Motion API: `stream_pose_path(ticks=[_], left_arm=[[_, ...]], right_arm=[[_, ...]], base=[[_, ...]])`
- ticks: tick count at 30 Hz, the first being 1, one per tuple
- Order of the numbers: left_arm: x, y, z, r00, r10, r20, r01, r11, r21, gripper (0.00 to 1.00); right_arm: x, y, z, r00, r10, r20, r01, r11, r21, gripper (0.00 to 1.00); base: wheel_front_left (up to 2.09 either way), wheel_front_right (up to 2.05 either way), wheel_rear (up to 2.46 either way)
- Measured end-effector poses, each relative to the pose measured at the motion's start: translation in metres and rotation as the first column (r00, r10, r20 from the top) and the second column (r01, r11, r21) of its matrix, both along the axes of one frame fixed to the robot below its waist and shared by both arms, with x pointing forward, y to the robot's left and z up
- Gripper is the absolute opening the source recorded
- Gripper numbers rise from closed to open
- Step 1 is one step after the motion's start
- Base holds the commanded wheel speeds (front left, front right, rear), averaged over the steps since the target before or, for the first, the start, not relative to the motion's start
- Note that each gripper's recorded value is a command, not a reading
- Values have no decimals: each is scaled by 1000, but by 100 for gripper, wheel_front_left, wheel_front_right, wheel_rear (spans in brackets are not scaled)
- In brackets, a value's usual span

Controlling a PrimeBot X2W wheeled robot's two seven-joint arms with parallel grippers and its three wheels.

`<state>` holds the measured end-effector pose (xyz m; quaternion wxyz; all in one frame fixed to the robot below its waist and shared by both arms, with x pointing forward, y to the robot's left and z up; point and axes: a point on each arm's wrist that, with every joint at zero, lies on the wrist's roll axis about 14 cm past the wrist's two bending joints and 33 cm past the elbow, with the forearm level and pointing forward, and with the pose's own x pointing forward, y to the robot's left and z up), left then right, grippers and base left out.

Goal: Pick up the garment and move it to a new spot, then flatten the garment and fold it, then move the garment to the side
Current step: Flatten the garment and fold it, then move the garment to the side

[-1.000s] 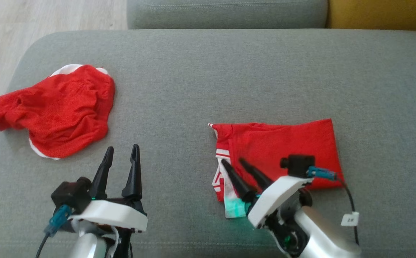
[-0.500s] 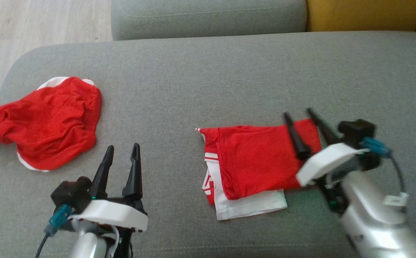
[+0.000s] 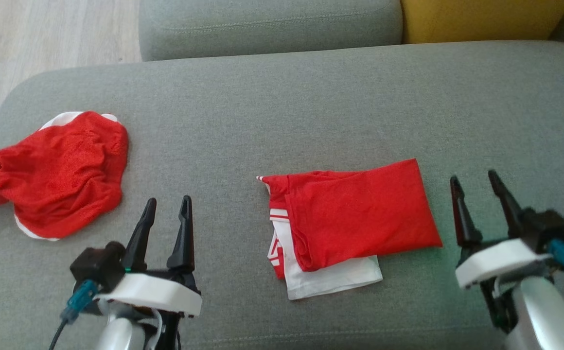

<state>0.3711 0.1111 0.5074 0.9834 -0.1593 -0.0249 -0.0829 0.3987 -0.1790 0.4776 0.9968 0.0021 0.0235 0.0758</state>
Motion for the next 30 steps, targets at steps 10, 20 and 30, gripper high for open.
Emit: stream_pose_path(ticks=[10, 20, 30], left_arm=[[-5, -1, -6, 1000, -8, -14, 8, 1000, 16, 100], [-2, -2, -17, 999, -19, -46, 20, 1000, 18, 100], [10, 5, -34, 996, -7, -89, 10, 999, 31, 100]], right_arm=[[-15, 0, -8, 1000, -17, -10, 16, 1000, -22, 100], [-7, 15, -41, 990, -4, -144, 9, 999, 32, 100], [14, 26, -93, 934, 15, -356, 22, 995, 99, 100]], base=[[0, 0, 0], [0, 0, 0], [0, 0, 0]])
